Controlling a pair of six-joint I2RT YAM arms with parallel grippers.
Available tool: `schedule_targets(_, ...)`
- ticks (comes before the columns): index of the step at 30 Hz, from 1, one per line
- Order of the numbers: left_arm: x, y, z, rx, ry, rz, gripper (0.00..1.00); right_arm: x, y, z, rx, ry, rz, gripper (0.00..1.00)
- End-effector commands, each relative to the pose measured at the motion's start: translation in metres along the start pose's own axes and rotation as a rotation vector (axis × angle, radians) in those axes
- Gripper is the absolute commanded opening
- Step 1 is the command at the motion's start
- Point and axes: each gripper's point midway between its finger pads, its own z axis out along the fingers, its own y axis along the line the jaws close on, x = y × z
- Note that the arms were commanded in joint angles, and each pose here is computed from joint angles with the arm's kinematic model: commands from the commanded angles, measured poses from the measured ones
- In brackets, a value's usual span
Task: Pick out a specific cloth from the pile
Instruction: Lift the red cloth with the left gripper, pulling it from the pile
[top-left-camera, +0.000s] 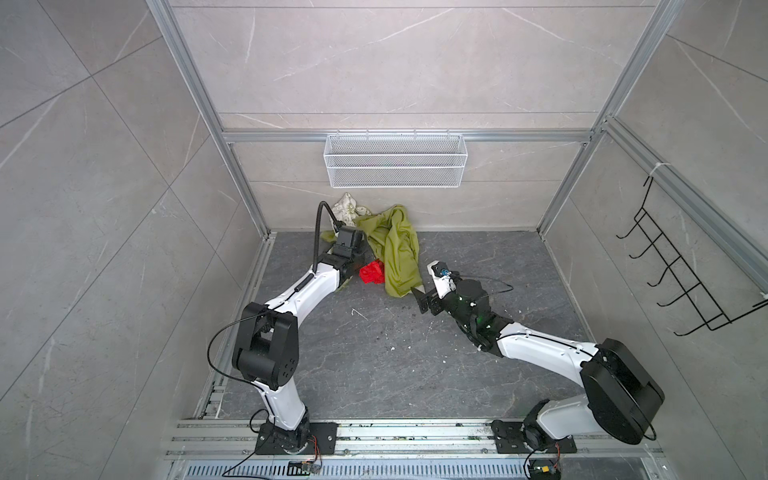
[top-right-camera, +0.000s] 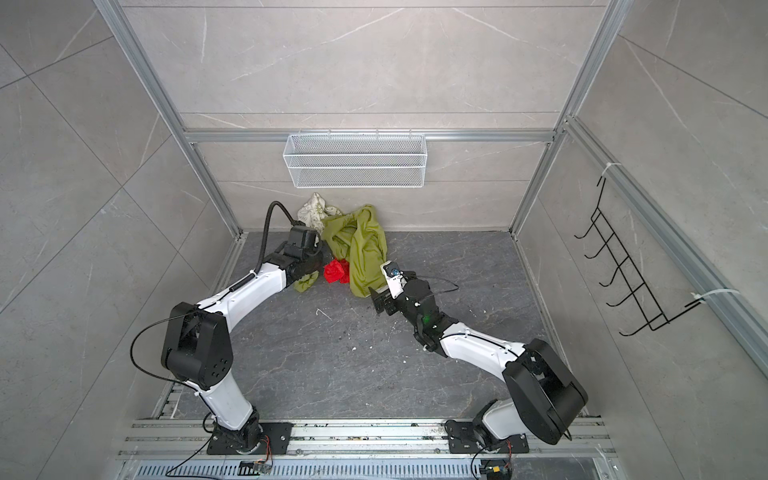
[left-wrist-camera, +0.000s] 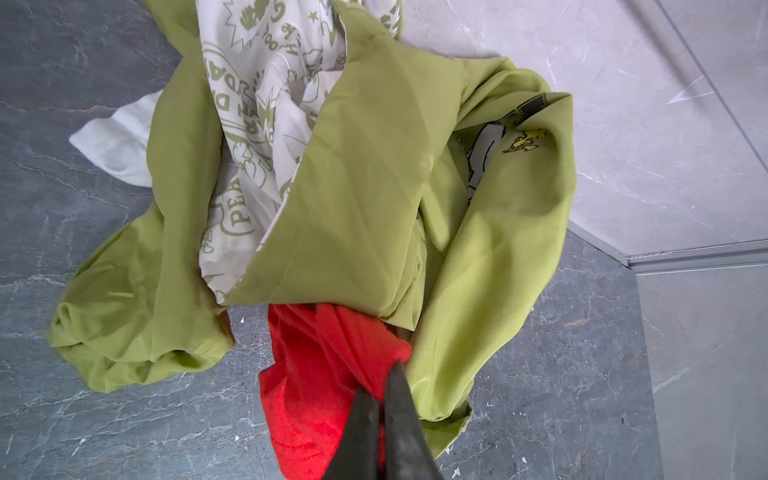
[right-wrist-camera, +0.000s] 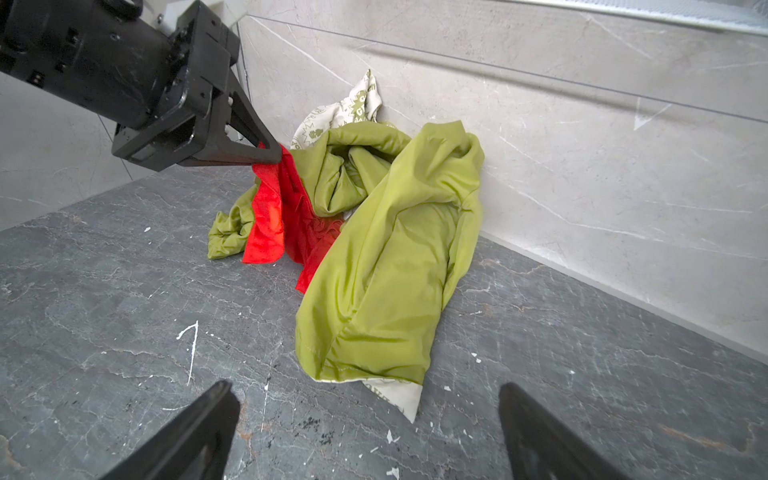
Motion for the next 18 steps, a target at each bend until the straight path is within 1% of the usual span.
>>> schedule_targets(1, -0.03, -0.03, -0.033, 0.093, -0.074, 0.022, 0.0, -0.011, 0.0, -0.006, 0.009, -0.021, 0.012, 1.0)
schedule_targets(13, -0.059, -0.051, -0.066, 0.145, -0.153, 0.041, 0.0, -0.011, 0.002, -0.008, 0.007, -0.021, 0.008, 1.0)
schedule_targets(18, -0.066, -0.056, -0.074, 0.153, -0.174, 0.043, 0.0, -0.012, 0.003, -0.009, 0.006, -0.025, 0.008, 1.0)
